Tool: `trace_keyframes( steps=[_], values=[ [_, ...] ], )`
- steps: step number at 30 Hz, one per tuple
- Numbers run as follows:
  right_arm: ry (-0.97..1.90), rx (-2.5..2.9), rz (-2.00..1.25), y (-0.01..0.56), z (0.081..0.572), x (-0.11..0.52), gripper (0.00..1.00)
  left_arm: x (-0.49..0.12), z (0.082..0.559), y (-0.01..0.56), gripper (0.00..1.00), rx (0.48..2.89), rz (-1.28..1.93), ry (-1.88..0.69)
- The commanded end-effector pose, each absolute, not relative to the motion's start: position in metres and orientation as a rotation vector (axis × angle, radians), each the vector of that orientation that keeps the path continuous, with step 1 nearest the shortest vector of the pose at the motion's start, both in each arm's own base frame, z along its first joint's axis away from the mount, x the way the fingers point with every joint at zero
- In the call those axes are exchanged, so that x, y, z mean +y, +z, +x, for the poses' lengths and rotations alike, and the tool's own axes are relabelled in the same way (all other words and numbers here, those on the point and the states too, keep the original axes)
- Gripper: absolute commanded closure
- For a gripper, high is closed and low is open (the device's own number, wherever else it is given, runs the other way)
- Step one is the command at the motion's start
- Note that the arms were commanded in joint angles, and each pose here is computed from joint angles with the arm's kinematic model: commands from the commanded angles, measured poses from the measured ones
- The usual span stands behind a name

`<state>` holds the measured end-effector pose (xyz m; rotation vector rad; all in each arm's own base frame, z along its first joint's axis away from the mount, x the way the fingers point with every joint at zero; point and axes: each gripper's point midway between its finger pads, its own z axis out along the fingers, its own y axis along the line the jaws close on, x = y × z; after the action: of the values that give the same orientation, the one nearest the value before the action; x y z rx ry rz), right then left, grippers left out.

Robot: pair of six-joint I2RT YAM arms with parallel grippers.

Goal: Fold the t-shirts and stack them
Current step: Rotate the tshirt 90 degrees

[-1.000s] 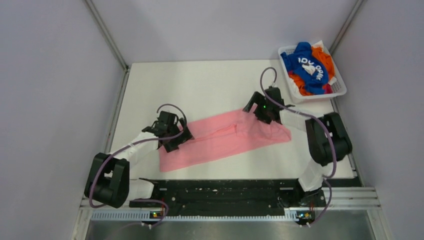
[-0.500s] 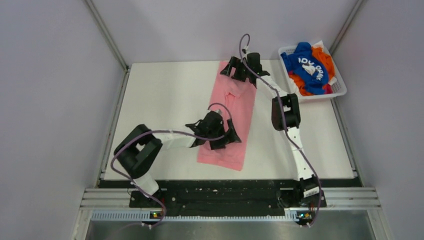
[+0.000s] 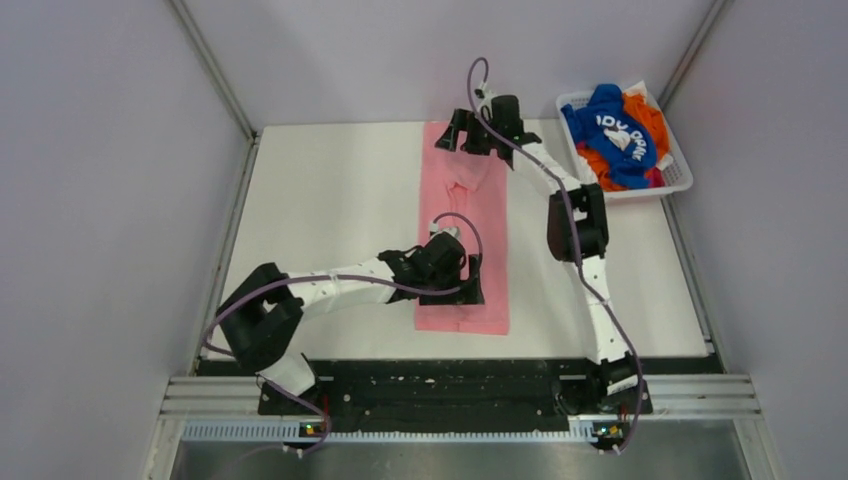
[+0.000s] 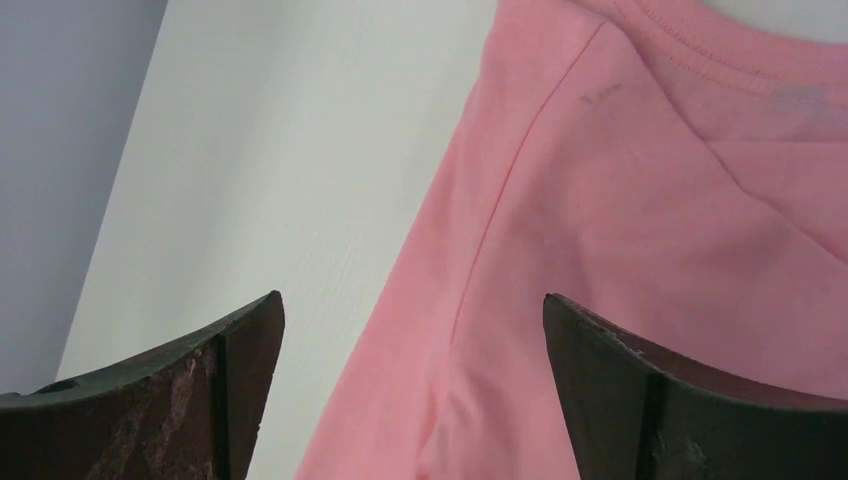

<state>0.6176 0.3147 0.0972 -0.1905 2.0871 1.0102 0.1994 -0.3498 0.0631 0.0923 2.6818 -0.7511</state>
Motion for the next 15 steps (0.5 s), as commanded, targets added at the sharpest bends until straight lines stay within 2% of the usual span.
trace_keyframes(
  steps=[1,4,9,15],
  values=[
    [0.760,1.879,-0.328,0.263,0.576,0.289,0.01,-0.296,0.197,0.077,0.01,2.631,0.096,-0.535],
    [0.575,1.991,-0.197,0.243,0.539,0.245,0.01,-0.263,0.187,0.070,0.01,2.636,0.048,-0.445],
    [0.504,2.152,0.017,0.179,0.420,0.202,0.01,-0.229,0.179,0.059,0.01,2.639,-0.010,-0.378],
    [0.550,2.206,0.063,0.131,0.301,0.211,0.02,-0.236,0.180,0.041,0.16,2.659,-0.011,-0.463]
  ],
)
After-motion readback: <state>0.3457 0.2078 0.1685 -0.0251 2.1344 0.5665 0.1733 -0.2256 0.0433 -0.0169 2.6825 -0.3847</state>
